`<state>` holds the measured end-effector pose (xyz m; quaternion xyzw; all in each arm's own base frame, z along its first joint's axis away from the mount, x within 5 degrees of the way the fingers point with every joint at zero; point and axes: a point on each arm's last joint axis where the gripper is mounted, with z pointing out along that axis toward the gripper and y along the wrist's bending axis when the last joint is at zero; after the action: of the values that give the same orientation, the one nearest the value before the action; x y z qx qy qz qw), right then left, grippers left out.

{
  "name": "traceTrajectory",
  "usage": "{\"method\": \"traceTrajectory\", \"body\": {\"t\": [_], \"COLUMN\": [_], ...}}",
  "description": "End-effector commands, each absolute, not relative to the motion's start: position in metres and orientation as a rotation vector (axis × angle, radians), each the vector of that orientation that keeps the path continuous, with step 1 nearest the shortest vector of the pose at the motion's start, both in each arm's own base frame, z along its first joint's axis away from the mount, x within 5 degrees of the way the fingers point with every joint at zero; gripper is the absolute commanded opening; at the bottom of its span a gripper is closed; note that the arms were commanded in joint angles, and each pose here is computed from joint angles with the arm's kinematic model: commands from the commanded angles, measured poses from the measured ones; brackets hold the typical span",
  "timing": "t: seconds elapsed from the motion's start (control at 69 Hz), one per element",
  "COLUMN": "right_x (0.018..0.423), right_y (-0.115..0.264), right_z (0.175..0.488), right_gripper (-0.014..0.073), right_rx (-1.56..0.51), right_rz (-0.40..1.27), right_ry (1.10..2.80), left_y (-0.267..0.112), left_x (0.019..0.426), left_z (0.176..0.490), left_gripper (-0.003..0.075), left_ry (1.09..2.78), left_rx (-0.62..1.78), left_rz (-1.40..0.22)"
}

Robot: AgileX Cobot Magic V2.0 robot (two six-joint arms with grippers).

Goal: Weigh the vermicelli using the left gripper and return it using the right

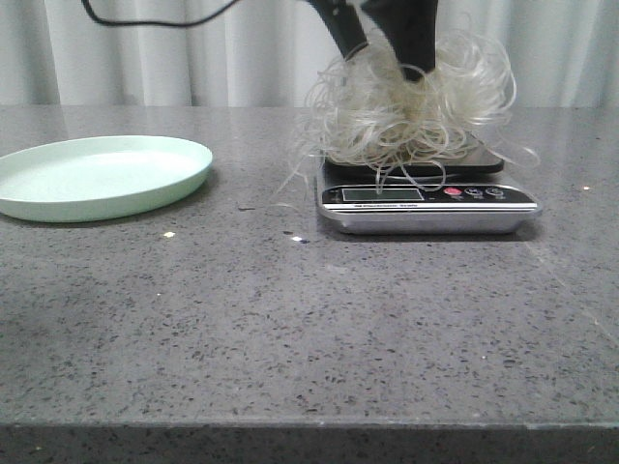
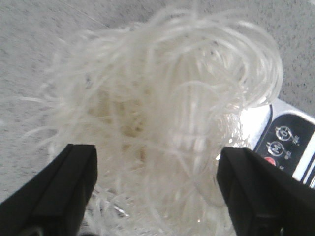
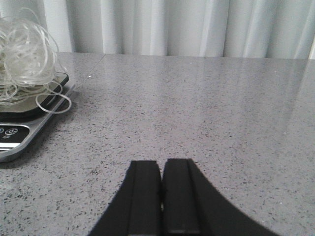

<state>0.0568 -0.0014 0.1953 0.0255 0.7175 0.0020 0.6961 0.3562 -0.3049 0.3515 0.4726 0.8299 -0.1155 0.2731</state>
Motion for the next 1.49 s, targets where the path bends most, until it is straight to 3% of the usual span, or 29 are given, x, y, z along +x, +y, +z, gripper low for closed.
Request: {"method": "traceTrajectory", "body": {"t": [0.0,0.319,0.493,0.711,0.812,1.102,1.233,1.334,1.479], "right_x": [0.055,0.055,0.055,0.055,0.055,0.055,0.055,0.055,0.055], "right_y": [-0.003,-0.003,-0.003,-0.003,-0.003,-0.003,-0.003,-0.003,-0.003], "right_z": [0.206,0.206,0.207,0.209,0.209,0.208,0.208,0.208,0.208], "right_gripper": [0.0152,0.0152,0.0152,0.0152,0.0152,0.0152,0.0152,0.0152,0.0152], "right_rx": [0.054,0.054,0.055,0.056,0.056,0.056,0.056,0.056,0.056], "right_rz": [-0.02,-0.02,-0.021,-0.023,-0.023,-0.022,-0.021,-0.021,-0.021], "right_ry": [1.495,1.495,1.486,1.466,1.466,1.471,1.477,1.477,1.477], "left_y": [-0.289,-0.23,-0.194,-0.138,-0.11,-0.045,-0.027,-0.016,-0.01], "left_x": [0.341,0.332,0.332,0.323,0.313,0.263,0.239,0.213,0.184], "left_z": [0.409,0.461,0.47,0.472,0.466,0.447,0.433,0.415,0.389], "left_gripper": [0.056,0.044,0.0407,0.0281,0.0238,0.0218,0.0202,0.0129,0.0137], "left_ry": [2.132,2.12,2.157,2.169,2.165,2.085,2.032,1.963,1.879], "left_rx": [1.145,0.94,0.84,0.672,0.579,0.318,0.24,0.183,0.158], "left_rz": [-0.357,-0.346,-0.312,-0.25,-0.215,-0.122,-0.081,-0.041,0.006]}}
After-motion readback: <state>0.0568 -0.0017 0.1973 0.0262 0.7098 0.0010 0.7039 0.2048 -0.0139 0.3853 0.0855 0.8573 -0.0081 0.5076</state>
